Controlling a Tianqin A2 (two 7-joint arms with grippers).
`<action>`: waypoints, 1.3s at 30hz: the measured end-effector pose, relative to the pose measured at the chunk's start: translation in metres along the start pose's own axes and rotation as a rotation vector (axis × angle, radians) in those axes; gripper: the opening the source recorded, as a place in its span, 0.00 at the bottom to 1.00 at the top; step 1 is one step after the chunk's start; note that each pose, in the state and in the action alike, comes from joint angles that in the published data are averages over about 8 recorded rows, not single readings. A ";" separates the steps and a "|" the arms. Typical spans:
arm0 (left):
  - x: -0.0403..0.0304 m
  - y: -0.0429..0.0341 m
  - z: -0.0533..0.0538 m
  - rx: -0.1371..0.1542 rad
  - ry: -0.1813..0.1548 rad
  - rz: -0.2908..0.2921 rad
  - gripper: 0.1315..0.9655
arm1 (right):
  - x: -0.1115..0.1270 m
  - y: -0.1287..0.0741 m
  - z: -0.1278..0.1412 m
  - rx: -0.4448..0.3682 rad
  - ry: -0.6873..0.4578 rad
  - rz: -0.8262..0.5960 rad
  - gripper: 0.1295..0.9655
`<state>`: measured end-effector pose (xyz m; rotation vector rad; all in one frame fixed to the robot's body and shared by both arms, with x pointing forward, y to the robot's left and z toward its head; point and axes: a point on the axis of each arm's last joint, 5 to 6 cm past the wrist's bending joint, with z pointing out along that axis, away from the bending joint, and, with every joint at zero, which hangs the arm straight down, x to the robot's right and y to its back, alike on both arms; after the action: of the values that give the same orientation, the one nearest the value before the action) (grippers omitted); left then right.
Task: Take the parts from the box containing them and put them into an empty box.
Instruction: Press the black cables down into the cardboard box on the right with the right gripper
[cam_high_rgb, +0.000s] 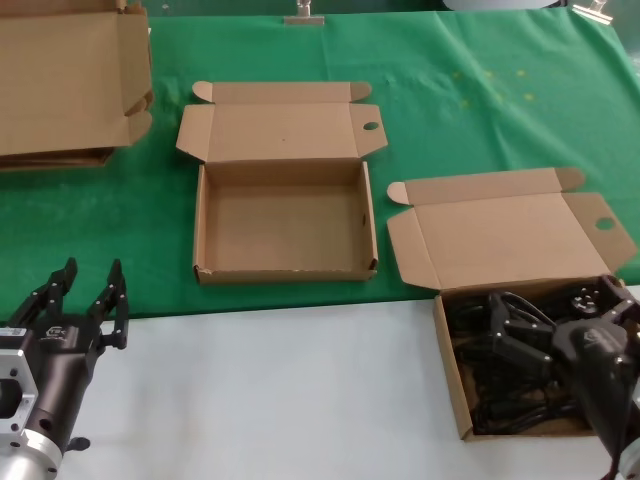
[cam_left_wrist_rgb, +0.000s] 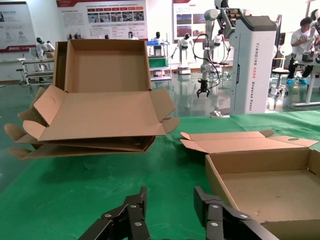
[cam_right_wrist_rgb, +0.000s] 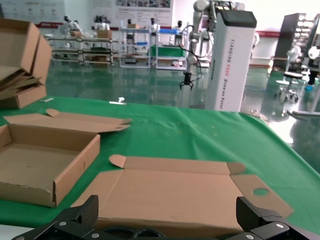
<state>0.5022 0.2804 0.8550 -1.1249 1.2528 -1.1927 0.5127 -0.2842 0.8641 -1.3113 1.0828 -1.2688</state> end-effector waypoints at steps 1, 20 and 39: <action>0.0000 0.0000 0.000 0.000 0.000 0.000 0.35 | 0.001 -0.001 0.000 0.003 -0.005 -0.006 1.00; 0.0000 0.0000 0.000 0.000 0.000 0.000 0.07 | 0.068 -0.075 0.025 0.098 -0.248 -0.245 1.00; 0.0000 0.0000 0.000 0.000 0.000 0.000 0.05 | 0.130 -0.158 0.066 -0.311 -0.611 -0.490 1.00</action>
<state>0.5022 0.2804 0.8550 -1.1251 1.2527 -1.1929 0.5814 -0.3886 1.0391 -2.1186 0.5442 -0.9357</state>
